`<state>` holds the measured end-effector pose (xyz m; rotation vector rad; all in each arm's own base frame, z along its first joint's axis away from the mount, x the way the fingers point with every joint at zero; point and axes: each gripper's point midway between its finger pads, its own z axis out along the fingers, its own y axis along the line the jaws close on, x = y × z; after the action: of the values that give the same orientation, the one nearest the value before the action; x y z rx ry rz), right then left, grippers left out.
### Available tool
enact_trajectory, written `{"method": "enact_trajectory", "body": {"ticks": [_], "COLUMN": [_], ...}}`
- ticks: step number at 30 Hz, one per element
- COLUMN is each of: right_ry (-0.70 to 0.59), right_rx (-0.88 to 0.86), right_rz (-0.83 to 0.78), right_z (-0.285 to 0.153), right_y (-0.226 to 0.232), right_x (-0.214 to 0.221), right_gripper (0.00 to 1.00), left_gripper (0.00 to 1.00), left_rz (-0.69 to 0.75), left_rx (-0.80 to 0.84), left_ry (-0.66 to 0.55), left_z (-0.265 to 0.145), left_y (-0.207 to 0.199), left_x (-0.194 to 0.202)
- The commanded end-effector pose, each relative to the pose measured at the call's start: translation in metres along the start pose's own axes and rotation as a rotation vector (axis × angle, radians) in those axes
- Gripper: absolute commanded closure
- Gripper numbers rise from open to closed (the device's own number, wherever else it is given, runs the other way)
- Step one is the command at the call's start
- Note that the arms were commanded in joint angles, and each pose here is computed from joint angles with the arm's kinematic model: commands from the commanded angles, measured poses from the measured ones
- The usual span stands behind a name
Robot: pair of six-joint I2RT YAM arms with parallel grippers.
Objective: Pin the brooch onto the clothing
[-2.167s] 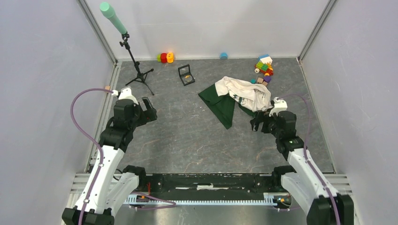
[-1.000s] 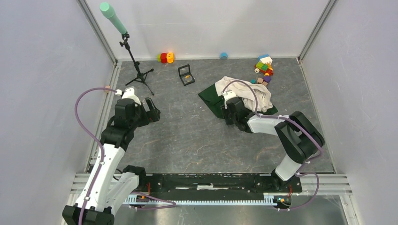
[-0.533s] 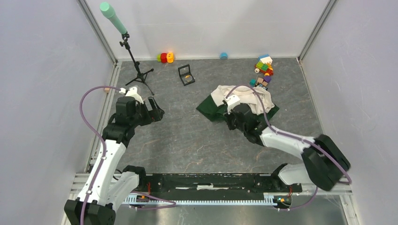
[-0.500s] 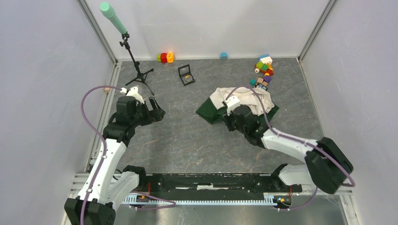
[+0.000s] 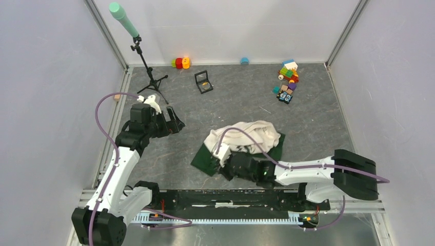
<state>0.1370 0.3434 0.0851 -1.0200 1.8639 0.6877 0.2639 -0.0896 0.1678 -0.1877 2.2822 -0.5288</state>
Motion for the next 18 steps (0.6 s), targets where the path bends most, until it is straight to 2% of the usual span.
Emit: {"method": "enact_trajectory", "body": {"ticks": [1,5,9,12,15,18], "right_ry": [-0.208,-0.247,-0.234,-0.215,-0.158,-0.078], "right_rx": [-0.094,-0.092,0.08,0.325,0.501,0.611], "right_rz": [0.014,0.04,0.013,0.005,-0.028,-0.028], "right_z": [0.004,0.0,-0.015,-0.043,-0.07,-0.09], "right_y": [0.063,0.076,0.042,-0.008,-0.048,-0.086], "right_x": [-0.072,-0.091,-0.1,-0.101,-0.088,-0.065], "right_gripper": [1.0,0.99,0.5,0.19,0.05,0.02], "left_gripper": [0.0,0.0,0.0,0.0,0.0,0.0], "left_rz": [0.034,0.03,0.006,-0.033,-0.066,-0.064], "left_rx": [0.025,0.014,0.005,0.041,0.086,0.068], "left_ry": [-0.045,-0.042,-0.032,-0.003,0.013,0.046], "left_z": [-0.005,-0.004,-0.001,0.003,0.014,0.031], "left_y": [-0.005,-0.002,-0.001,-0.013,-0.027,-0.035], "left_x": [-0.01,-0.008,-0.005,0.006,0.029,0.064]}}
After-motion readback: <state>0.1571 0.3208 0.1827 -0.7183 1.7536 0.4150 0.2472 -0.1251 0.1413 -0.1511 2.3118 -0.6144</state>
